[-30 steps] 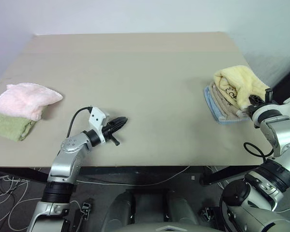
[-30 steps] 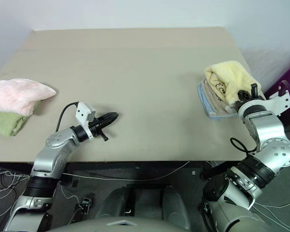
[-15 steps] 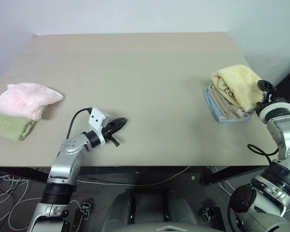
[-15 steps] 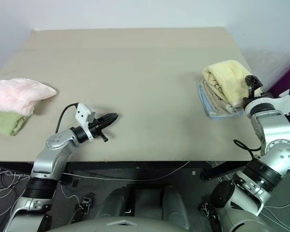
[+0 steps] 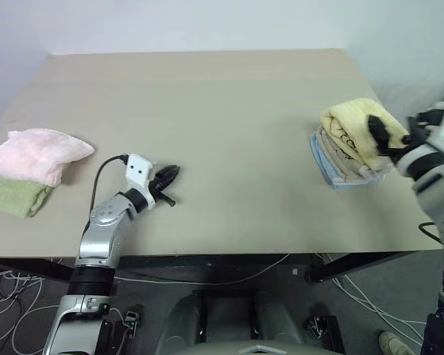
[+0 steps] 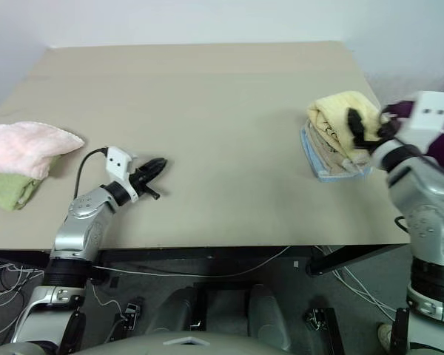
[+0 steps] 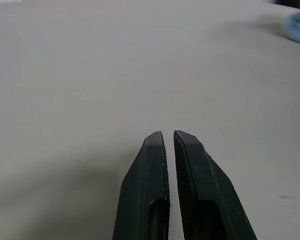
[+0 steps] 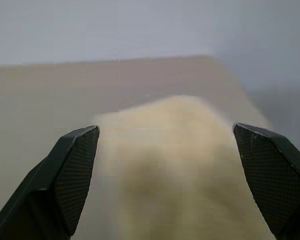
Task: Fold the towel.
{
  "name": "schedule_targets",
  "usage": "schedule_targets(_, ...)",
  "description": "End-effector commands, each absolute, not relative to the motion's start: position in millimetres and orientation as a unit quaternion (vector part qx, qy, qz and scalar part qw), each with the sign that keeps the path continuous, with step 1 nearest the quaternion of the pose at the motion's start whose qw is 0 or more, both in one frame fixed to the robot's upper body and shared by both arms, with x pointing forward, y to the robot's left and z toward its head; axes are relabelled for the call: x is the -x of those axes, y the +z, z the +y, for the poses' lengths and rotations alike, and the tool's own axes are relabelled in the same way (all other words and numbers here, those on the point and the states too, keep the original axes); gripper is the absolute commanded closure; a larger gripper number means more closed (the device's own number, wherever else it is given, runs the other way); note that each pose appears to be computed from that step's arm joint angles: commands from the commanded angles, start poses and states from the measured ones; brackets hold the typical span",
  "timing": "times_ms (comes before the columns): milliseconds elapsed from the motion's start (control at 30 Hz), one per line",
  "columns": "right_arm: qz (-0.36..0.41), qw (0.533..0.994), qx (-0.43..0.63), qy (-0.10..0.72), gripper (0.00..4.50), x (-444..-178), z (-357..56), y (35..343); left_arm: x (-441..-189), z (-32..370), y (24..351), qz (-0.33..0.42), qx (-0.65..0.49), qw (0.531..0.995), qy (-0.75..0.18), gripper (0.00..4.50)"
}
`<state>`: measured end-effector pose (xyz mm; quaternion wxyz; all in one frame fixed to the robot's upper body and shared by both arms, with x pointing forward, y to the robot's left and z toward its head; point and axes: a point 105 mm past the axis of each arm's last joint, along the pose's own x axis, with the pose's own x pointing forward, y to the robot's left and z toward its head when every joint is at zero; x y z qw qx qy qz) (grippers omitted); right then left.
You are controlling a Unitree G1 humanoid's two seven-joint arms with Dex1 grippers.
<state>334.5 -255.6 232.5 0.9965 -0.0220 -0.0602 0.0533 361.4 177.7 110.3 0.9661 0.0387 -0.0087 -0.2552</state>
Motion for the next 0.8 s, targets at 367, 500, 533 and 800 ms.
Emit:
schedule_targets(367,-0.048,0.943,0.050,0.326,0.02,-339,-129,165,-343,227,117,-0.019,-0.087,0.976,-0.197,4.14)
schedule_targets(500,-0.040,0.936,0.060,0.344,0.02,-342,-120,149,-338,231,112,-0.017,-0.080,0.981,-0.177,4.14)
schedule_targets(533,-0.040,0.936,0.061,0.346,0.02,-343,-117,146,-337,232,112,-0.016,-0.078,0.982,-0.173,4.14)
schedule_targets(800,-0.046,0.932,0.057,0.355,0.02,-343,-103,137,-334,229,115,-0.015,-0.079,0.981,-0.175,4.14)
